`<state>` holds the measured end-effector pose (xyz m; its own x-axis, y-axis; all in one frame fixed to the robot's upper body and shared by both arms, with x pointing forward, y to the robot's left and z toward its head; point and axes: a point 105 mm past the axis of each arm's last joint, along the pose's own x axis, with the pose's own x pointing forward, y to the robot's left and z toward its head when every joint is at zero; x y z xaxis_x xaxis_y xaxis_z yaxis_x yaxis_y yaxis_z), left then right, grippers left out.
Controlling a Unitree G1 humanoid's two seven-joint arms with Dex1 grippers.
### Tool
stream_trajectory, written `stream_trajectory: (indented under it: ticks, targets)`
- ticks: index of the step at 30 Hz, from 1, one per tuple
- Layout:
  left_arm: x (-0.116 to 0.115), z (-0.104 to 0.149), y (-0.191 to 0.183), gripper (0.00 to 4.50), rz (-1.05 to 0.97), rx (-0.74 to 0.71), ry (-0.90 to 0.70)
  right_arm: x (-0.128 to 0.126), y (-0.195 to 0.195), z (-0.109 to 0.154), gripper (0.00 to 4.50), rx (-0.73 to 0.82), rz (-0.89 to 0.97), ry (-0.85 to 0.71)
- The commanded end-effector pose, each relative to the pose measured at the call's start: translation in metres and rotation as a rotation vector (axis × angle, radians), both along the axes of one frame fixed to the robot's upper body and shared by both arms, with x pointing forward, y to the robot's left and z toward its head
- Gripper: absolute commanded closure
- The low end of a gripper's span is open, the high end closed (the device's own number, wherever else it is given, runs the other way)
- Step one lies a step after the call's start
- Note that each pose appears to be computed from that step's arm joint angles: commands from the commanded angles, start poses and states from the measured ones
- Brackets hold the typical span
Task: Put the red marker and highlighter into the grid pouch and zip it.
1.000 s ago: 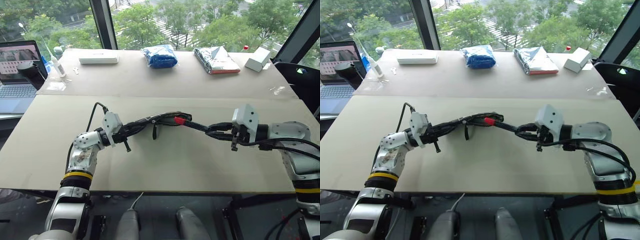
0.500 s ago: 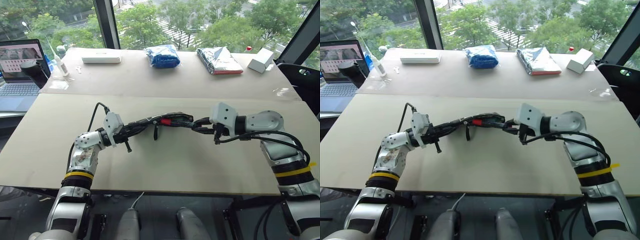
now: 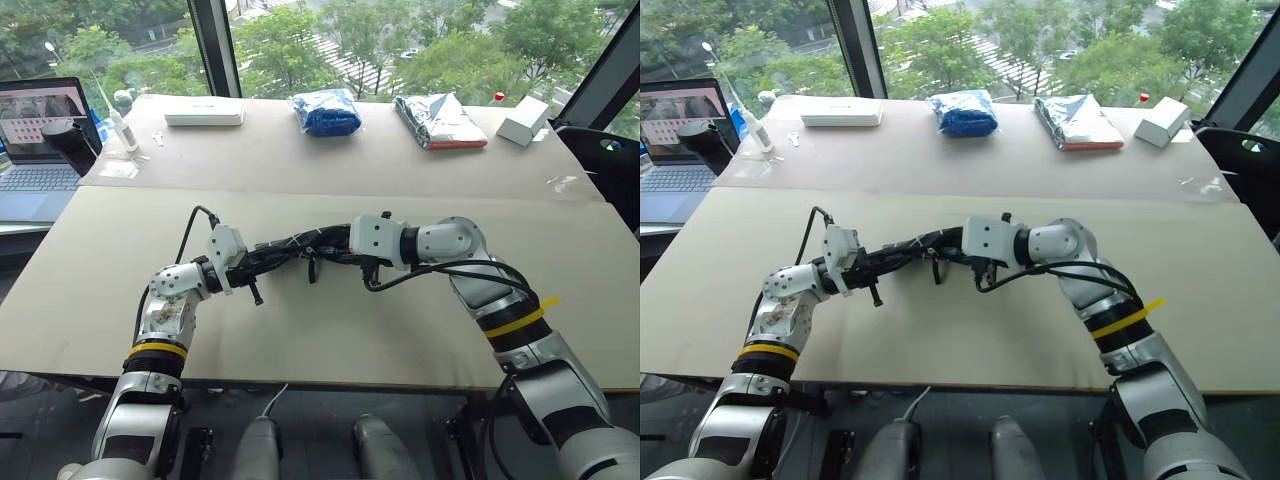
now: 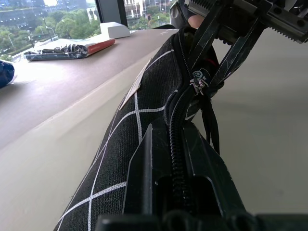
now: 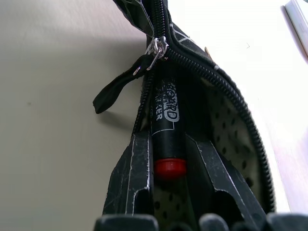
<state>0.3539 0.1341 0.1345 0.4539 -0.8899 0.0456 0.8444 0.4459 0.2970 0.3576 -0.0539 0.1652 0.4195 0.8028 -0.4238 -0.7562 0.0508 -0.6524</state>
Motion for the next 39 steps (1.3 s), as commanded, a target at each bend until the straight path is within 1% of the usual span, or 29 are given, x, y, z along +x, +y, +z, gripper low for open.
stream_trajectory:
  ticks: [1,3,4,7,9,13,14,16,18,20,23,25,27,29,35,39]
  targets:
    - [0.001,0.015,-0.003,4.5,-0.004,-0.018,-0.051,-0.001,0.003,0.02,2.37,0.049,0.017,-0.06]
    - [0.001,0.014,-0.003,4.5,-0.003,-0.018,-0.05,0.005,-0.006,0.023,1.63,0.059,-0.026,-0.069]
    - [0.001,0.014,-0.003,4.5,-0.003,-0.018,-0.05,0.005,-0.012,0.024,1.39,0.063,-0.033,-0.063]
    - [0.001,0.014,-0.003,4.5,-0.002,-0.019,-0.05,0.007,-0.029,0.037,1.39,0.134,-0.075,-0.044]
    - [0.001,0.014,-0.003,4.5,-0.003,-0.02,-0.049,0.001,-0.042,0.047,1.39,0.219,-0.081,0.004]
    - [0.0,0.013,-0.004,4.5,-0.004,-0.021,-0.049,-0.028,-0.06,0.061,1.39,0.42,-0.006,0.197]
    - [0.0,0.013,-0.004,4.5,-0.004,-0.021,-0.048,-0.039,-0.067,0.057,1.39,0.446,0.013,0.258]
    - [0.0,0.013,-0.003,4.5,-0.003,-0.021,-0.047,-0.059,-0.075,0.04,1.39,0.476,0.023,0.397]
    - [0.0,0.012,-0.003,4.5,-0.002,-0.021,-0.046,-0.067,-0.075,0.025,1.39,0.481,-0.005,0.471]
    - [-0.001,0.012,-0.002,4.5,-0.001,-0.02,-0.045,-0.068,-0.068,0.008,1.39,0.472,-0.048,0.5]
    - [-0.001,0.011,-0.001,4.5,0.0,-0.02,-0.044,-0.062,-0.054,-0.013,1.39,0.47,-0.116,0.507]
    - [-0.001,0.011,-0.002,4.5,-0.002,-0.02,-0.044,-0.052,-0.04,-0.026,1.39,0.496,-0.192,0.515]
    - [-0.001,0.011,-0.003,4.5,-0.004,-0.019,-0.044,-0.045,-0.023,-0.033,1.39,0.52,-0.236,0.517]
    - [-0.001,0.011,-0.003,4.5,-0.006,-0.018,-0.045,-0.04,-0.001,-0.031,1.39,0.545,-0.233,0.498]
    - [0.0,0.012,-0.006,4.5,-0.01,-0.02,-0.045,-0.027,0.035,-0.018,1.39,0.616,-0.216,0.49]
    - [0.0,0.012,-0.009,4.5,-0.012,-0.027,-0.045,-0.023,0.048,-0.014,1.39,0.631,-0.205,0.488]
